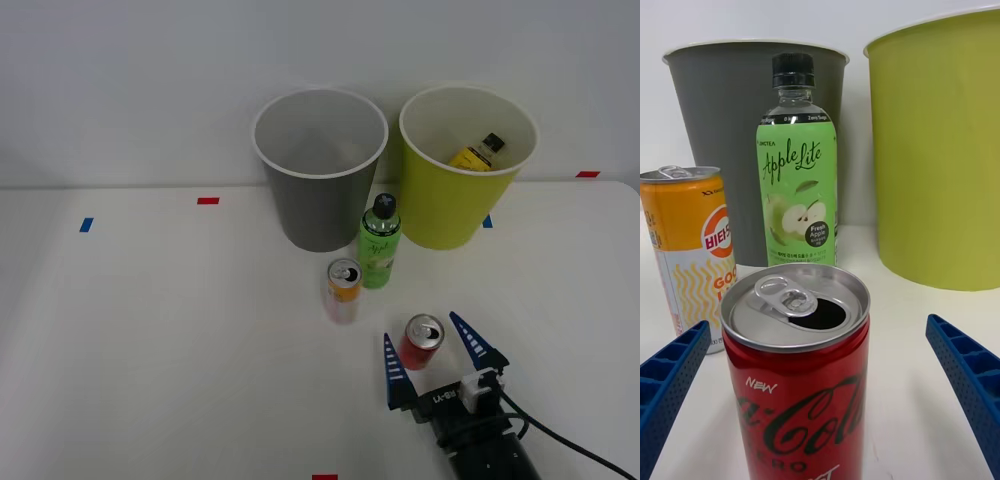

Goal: Put cans in the gray bin, plastic bottles in the light green bin

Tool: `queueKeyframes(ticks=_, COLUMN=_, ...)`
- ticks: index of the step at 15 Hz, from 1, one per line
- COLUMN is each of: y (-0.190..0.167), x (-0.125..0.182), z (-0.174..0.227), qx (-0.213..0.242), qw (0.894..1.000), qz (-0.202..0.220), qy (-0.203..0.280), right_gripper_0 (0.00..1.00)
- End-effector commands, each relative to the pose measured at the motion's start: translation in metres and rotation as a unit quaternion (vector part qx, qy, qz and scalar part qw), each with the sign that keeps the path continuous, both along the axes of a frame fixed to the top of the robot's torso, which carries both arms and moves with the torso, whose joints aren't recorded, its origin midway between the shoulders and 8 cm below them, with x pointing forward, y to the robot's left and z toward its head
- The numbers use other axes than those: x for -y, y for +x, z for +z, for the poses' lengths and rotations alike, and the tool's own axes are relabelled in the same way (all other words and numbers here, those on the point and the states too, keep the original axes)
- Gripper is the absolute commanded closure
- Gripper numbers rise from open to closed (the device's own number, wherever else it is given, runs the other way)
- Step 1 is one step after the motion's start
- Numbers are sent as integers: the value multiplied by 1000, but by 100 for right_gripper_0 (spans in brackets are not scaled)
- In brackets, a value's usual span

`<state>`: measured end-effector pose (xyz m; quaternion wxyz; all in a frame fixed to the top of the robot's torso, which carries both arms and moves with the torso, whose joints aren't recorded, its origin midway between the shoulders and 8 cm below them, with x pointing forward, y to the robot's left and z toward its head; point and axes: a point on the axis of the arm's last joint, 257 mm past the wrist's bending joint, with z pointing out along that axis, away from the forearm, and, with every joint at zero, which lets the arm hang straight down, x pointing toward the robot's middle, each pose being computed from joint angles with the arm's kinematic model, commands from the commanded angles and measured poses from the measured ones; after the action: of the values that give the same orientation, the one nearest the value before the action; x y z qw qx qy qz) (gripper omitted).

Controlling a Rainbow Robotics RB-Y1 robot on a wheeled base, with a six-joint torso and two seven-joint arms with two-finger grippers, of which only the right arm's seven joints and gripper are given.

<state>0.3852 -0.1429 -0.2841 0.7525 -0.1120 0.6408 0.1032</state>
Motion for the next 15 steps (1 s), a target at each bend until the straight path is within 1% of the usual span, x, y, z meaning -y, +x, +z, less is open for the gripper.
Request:
queueKeyframes(ticks=1, y=-1, x=2, z=-2, qx=-1, qw=1000, qz=3, qy=-7, right_gripper_0=0)
queueKeyframes(ticks=4, y=-1, x=1, z=-1, qx=1, qw=1000, qz=4, qy=-8, right_gripper_0=0)
queueKeyframes(ticks=5, y=-1, x=0, z=0, qx=4, qw=1000, qz=7, qy=-14, right_gripper_0=11)
queueKeyframes(ticks=6, y=-2, x=-2, z=0, qx=7, qw=1000, qz=10, qy=-20, right_gripper_0=32)
queueKeyframes(ticks=7, y=-2, x=-3, z=1, qx=10, qw=1000, qz=14, qy=-26, right_gripper_0=68)
queueKeyframes(ticks=8, y=-2, x=-2, z=1, qx=9, qw=1000, qz=14, qy=-26, right_gripper_0=100)
queueKeyframes(ticks=15, y=0, x=1, z=3, qx=8, qw=1000, qz=9, qy=-19, right_gripper_0=100)
